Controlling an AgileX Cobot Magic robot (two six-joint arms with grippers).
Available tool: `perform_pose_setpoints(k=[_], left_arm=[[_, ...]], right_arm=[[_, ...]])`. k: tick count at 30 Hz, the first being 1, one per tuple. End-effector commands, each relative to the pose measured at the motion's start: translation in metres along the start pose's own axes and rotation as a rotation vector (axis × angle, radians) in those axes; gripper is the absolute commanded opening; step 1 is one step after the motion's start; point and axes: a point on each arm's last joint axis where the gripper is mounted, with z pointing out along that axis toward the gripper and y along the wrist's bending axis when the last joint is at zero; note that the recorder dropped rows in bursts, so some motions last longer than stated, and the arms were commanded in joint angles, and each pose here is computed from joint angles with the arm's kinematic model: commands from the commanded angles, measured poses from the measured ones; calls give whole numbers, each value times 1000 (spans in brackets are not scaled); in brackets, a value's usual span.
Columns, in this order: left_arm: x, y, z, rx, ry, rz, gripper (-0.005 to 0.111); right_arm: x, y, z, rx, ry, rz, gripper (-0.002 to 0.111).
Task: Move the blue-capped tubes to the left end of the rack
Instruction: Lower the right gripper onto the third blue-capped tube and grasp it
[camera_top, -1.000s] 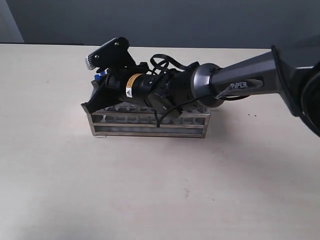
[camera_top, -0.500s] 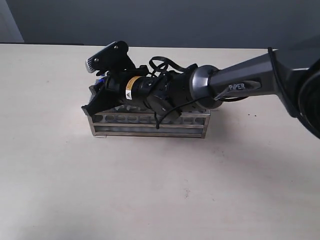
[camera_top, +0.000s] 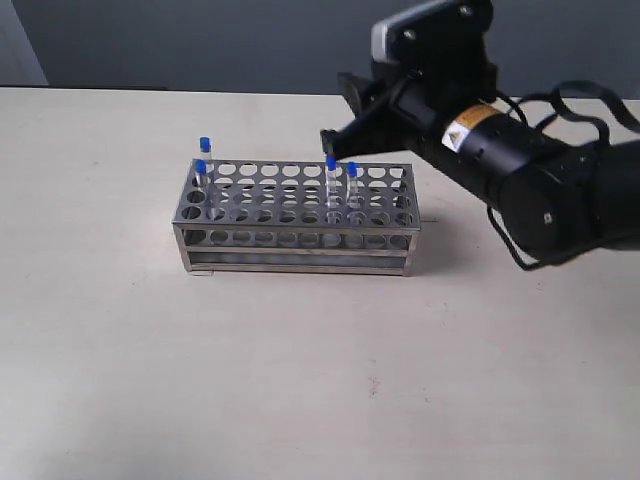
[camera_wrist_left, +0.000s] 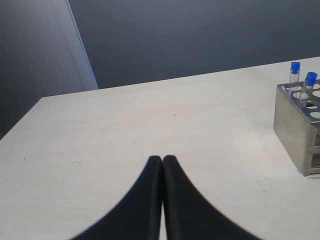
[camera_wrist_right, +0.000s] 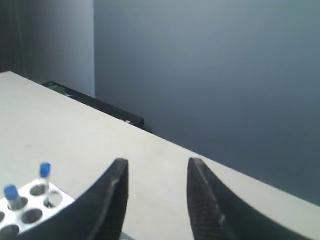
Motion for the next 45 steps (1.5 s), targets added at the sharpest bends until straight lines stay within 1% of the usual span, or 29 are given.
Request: perform_pose_setpoints(k=[1, 3, 8, 10, 14, 18, 21, 25, 32, 37, 39, 41, 43, 44, 45], left_arm=[[-2, 0, 0, 8, -12, -4, 0], [-2, 0, 0, 8, -12, -4, 0], [-2, 0, 0, 8, -12, -4, 0], [-2, 0, 0, 8, -12, -4, 0], [-2, 0, 0, 8, -12, -4, 0], [-2, 0, 0, 8, -12, -4, 0], [-2, 0, 0, 8, -12, -4, 0], [-2, 0, 0, 8, -12, -4, 0], [-2, 0, 0, 8, -12, -4, 0], [-2, 0, 0, 8, -12, -4, 0], [-2, 0, 0, 8, -12, -4, 0], [-2, 0, 0, 8, -12, -4, 0], [-2, 0, 0, 8, -12, -4, 0], [-2, 0, 0, 8, -12, -4, 0], [-2, 0, 0, 8, -12, -4, 0]], right_arm=[[28, -7, -13, 30, 39, -1, 38], [38, -5, -10, 23, 75, -6, 38], [56, -3, -2, 13, 99, -15, 38], [63, -2, 1, 16, 103, 8, 38], [66, 2, 5, -12, 59, 76, 38], [74, 1, 9, 13, 36, 91, 38], [85, 2, 19, 12, 61, 89, 38], [90, 3, 33, 10, 93, 92, 38], [104, 4, 36, 20, 155, 101, 38], [105, 3, 36, 22, 155, 102, 37], [105, 3, 37, 23, 159, 105, 32], [105, 3, 37, 26, 159, 107, 20], [105, 3, 37, 26, 159, 107, 3], [104, 3, 37, 27, 157, 107, 0], [104, 3, 37, 27, 155, 107, 0]])
